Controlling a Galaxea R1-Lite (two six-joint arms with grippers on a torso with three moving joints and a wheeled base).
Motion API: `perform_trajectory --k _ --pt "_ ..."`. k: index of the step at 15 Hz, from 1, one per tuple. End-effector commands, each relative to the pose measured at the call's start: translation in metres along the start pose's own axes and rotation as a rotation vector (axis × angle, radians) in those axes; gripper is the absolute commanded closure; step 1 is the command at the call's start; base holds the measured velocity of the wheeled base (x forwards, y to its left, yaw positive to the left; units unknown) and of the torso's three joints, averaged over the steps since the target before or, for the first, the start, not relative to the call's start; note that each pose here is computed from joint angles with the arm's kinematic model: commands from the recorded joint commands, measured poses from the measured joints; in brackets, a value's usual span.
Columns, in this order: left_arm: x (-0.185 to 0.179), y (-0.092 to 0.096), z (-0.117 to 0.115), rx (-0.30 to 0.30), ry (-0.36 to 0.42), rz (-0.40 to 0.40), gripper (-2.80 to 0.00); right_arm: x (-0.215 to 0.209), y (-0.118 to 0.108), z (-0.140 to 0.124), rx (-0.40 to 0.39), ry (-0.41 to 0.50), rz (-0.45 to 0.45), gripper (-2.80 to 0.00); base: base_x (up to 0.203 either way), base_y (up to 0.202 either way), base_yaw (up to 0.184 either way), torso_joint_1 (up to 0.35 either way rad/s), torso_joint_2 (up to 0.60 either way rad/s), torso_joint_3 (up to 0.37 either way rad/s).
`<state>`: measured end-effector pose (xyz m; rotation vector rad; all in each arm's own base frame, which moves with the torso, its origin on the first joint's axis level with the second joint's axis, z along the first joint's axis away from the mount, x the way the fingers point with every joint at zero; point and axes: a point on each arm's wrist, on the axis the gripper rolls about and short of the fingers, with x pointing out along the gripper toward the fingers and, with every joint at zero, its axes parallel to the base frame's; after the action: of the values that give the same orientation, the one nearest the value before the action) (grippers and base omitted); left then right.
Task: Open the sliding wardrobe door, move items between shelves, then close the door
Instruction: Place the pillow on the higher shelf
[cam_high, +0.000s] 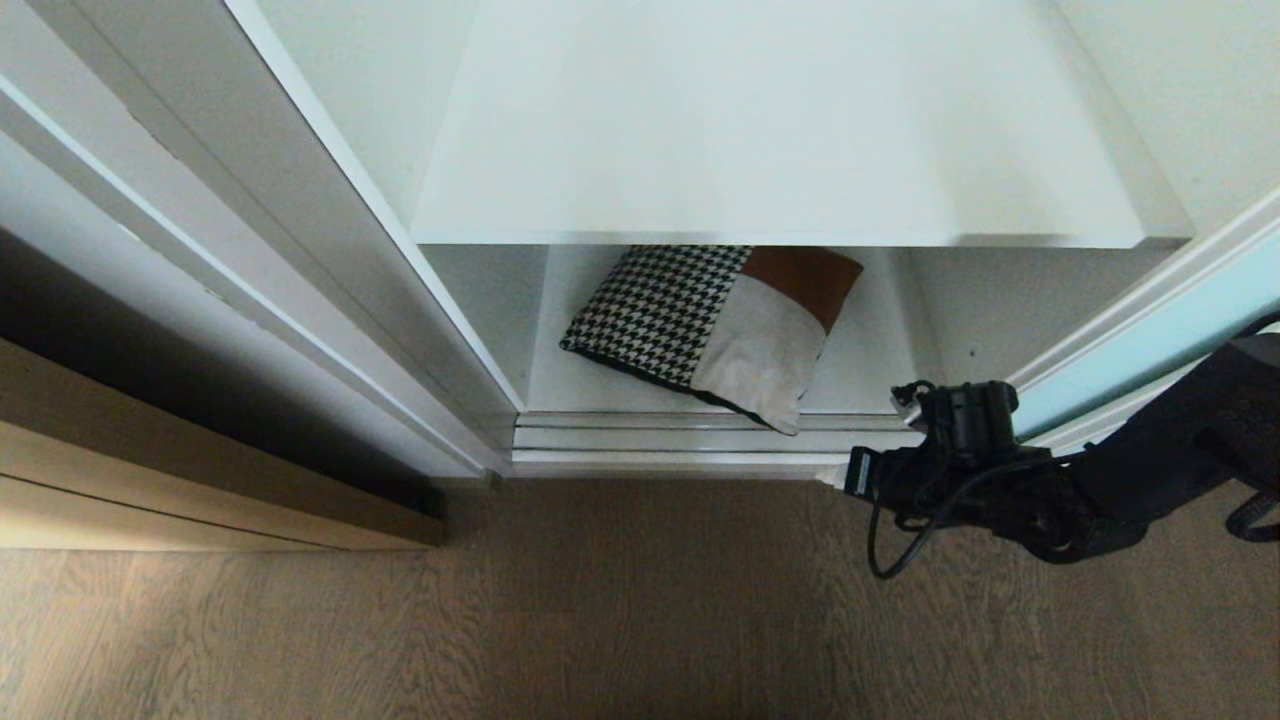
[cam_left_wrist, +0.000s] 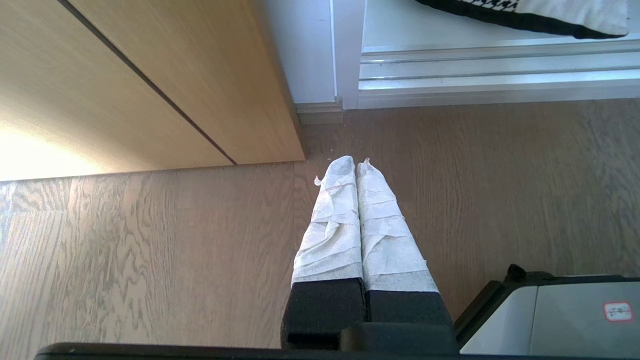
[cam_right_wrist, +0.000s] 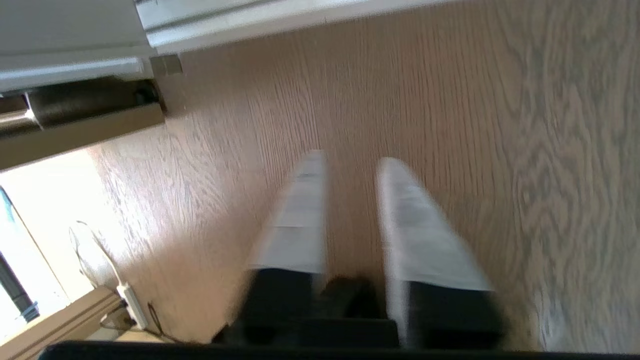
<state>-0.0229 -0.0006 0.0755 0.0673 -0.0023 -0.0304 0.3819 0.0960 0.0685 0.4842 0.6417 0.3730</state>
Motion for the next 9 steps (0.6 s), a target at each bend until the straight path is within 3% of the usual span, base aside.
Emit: perform_trajectory --k 1,5,9 --pt "0.0 0.0 0.0 0.0 0.003 0.0 0.0 0.01 -0.002 0.001 -0.001 -0.007 0.009 -2.8 0.0 0.0 0.0 0.0 0.0 0.0" --pt "0.0 0.0 0.0 0.0 0.003 0.0 0.0 0.008 0.009 0.014 -0.02 -0.038 0.058 -2.8 0.0 0.0 0.0 0.0 0.0 0.0" --pt "0.0 0.0 0.0 0.0 0.003 0.0 0.0 0.029 0.019 0.014 -0.034 -0.002 0.156 -2.8 0.0 0.0 0.0 0.0 0.0 0.0"
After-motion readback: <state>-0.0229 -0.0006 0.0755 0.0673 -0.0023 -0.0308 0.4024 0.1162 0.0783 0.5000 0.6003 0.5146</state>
